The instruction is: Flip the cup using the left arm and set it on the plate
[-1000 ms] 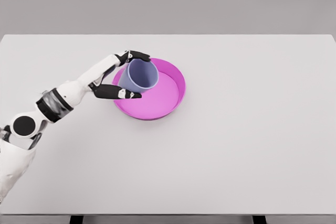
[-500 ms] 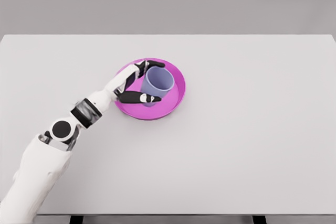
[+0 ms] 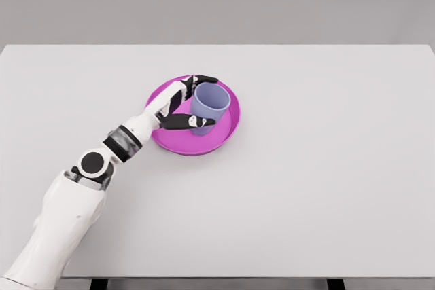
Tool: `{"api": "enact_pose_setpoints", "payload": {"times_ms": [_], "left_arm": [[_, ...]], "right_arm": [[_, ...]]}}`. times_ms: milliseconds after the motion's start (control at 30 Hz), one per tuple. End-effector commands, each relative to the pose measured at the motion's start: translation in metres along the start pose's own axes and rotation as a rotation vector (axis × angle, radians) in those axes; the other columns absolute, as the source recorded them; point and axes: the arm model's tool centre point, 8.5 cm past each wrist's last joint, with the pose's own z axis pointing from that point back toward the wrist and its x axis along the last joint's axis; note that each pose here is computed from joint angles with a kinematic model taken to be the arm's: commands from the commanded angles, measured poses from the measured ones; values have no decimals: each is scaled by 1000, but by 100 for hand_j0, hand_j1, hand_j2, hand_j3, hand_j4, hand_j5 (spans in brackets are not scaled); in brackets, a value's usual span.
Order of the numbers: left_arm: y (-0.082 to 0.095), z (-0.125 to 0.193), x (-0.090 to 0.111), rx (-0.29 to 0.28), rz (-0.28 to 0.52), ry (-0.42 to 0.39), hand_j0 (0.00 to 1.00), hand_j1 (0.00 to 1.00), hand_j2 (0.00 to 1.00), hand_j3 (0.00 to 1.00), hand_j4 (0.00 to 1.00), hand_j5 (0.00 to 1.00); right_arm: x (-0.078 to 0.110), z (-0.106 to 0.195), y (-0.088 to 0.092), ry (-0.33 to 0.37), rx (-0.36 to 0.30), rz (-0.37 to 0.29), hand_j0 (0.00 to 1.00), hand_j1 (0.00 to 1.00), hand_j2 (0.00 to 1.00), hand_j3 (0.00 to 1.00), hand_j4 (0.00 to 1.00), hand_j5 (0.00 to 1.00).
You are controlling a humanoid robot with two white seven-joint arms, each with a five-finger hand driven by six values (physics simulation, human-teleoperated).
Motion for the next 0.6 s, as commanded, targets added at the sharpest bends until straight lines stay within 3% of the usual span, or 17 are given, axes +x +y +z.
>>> {"api": "enact_pose_setpoints", "payload": {"times_ms": [0,300,433,567], "left_arm": [[-1,-1,-1,0,-1,2,74,74,74,74,74,74],[-4,-5,1,12,25,-16,75,75,75,75,75,75],[-4,-5,1,15,24,-15,87,87,87,87,87,87],[-4,-5,1,14,24,-14,91,91,91,91,91,91]], "right_arm": [[0,0,0,0,0,0,100,100,100,100,100,100],[0,0,0,0,0,0,100,100,100,100,100,100],[0,0,0,0,0,0,100,100,100,100,100,100],[0,0,0,0,0,0,100,100,100,100,100,100]]}}
